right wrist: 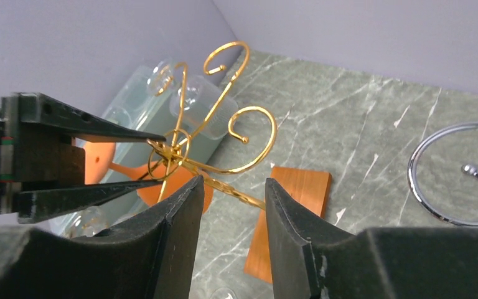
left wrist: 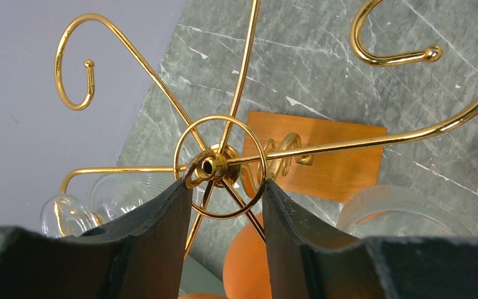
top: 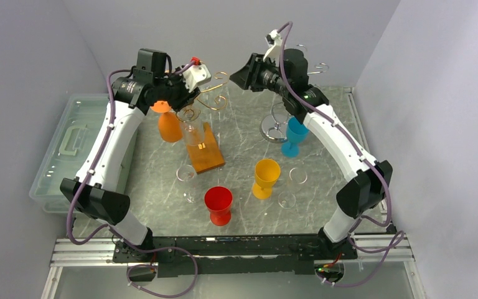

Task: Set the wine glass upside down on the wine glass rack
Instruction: Adjust the wine rack at the center of the board.

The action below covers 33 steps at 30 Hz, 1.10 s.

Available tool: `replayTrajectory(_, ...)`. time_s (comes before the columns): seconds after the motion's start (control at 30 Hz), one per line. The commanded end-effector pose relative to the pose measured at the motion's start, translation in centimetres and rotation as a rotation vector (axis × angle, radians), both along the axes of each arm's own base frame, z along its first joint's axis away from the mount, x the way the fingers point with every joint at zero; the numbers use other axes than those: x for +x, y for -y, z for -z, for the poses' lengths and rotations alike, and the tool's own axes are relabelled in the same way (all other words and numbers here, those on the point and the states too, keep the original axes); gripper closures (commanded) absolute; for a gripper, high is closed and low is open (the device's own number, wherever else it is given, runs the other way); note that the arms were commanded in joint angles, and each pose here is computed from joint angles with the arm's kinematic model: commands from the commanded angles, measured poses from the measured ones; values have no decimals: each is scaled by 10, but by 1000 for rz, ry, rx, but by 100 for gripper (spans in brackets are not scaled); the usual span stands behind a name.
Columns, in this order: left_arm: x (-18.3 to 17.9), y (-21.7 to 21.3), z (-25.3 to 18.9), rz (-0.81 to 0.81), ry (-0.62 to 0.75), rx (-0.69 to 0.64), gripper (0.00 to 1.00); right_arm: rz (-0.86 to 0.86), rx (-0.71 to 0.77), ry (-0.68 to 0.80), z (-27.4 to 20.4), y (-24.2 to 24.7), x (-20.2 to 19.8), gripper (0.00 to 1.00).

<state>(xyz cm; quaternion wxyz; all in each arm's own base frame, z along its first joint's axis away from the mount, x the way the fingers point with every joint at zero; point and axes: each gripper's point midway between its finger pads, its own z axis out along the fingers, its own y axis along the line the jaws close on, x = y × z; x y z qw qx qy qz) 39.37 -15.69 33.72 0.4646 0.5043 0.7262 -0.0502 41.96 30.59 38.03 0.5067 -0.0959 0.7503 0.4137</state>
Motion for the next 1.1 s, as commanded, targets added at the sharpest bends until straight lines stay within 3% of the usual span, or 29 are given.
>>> replayTrajectory(0.0, 1, -3, -41, 19, 154, -19, 53, 1, 67, 104, -43, 1, 3, 56)
replayTrajectory(0.37, 3, -1, -42, 22, 160, -22, 52, -27, 64, 60, -27, -20, 38, 55)
replayTrajectory(0.67, 4, 0, -42, 26, 160, -23, 53, -63, 70, -3, -3, -31, 45, 56)
replayTrajectory(0.77, 5, -1, -42, 23, 162, -23, 52, -76, 91, -16, 1, -33, 42, 62)
replayTrajectory(0.87, 6, 0, -41, 22, 164, -23, 52, -86, 114, -24, 2, -34, 38, 73)
replayTrajectory(1.0, 15, -3, -41, 1, 185, -8, 53, -80, 120, -32, 5, -32, 35, 97)
replayTrajectory(1.07, 20, -4, -41, -15, 198, 2, 53, -58, 121, -21, 2, -26, 33, 100)
